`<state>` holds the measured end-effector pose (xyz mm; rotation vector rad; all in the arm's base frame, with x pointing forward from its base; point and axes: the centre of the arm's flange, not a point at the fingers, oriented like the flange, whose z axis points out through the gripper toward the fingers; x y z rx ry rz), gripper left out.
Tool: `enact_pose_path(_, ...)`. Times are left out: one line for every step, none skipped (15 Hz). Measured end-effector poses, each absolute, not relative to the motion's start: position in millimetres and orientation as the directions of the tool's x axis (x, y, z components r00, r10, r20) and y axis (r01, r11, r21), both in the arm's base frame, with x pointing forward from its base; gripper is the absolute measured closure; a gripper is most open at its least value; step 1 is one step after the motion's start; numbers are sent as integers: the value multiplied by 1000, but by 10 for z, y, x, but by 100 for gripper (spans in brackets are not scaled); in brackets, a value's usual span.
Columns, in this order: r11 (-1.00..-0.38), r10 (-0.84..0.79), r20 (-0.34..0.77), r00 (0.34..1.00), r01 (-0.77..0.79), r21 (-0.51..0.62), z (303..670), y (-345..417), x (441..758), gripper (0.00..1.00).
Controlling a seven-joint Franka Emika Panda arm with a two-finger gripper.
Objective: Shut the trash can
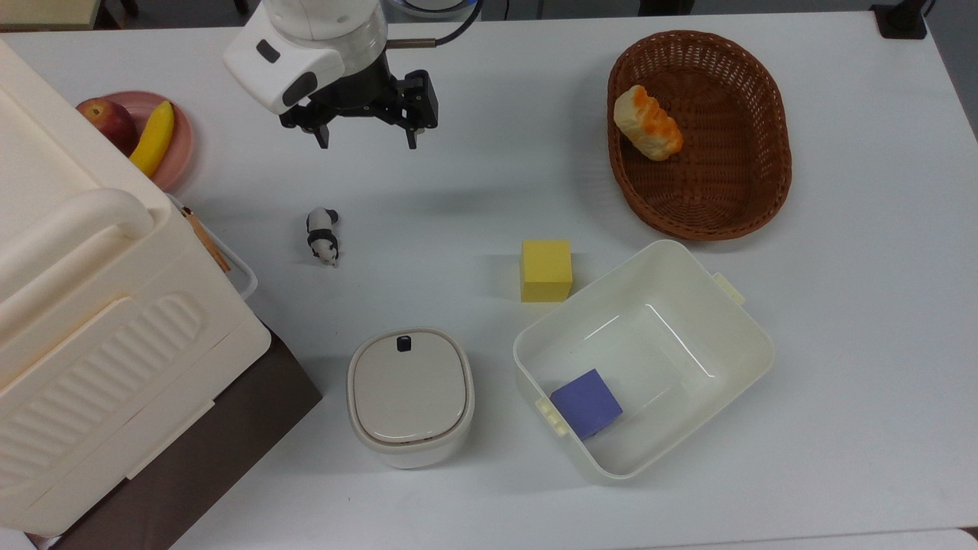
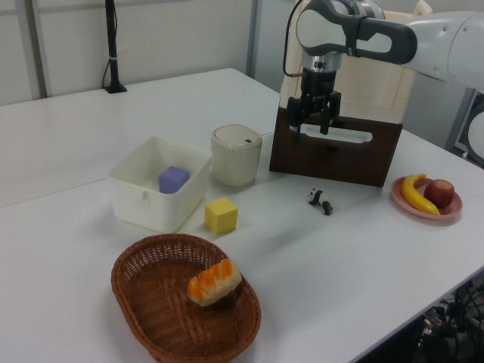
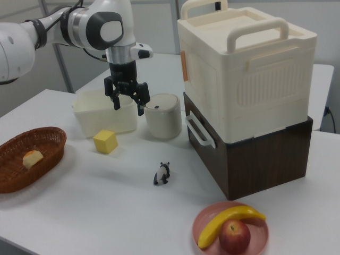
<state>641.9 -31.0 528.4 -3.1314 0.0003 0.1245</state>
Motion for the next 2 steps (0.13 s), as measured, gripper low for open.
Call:
enact_pose_path(-1000, -4, -79, 997, -5, -7, 5284, -317, 6419, 0)
enact_pose_path(-1000, -11, -79, 997, -11, -6, 5284, -320, 6419, 0)
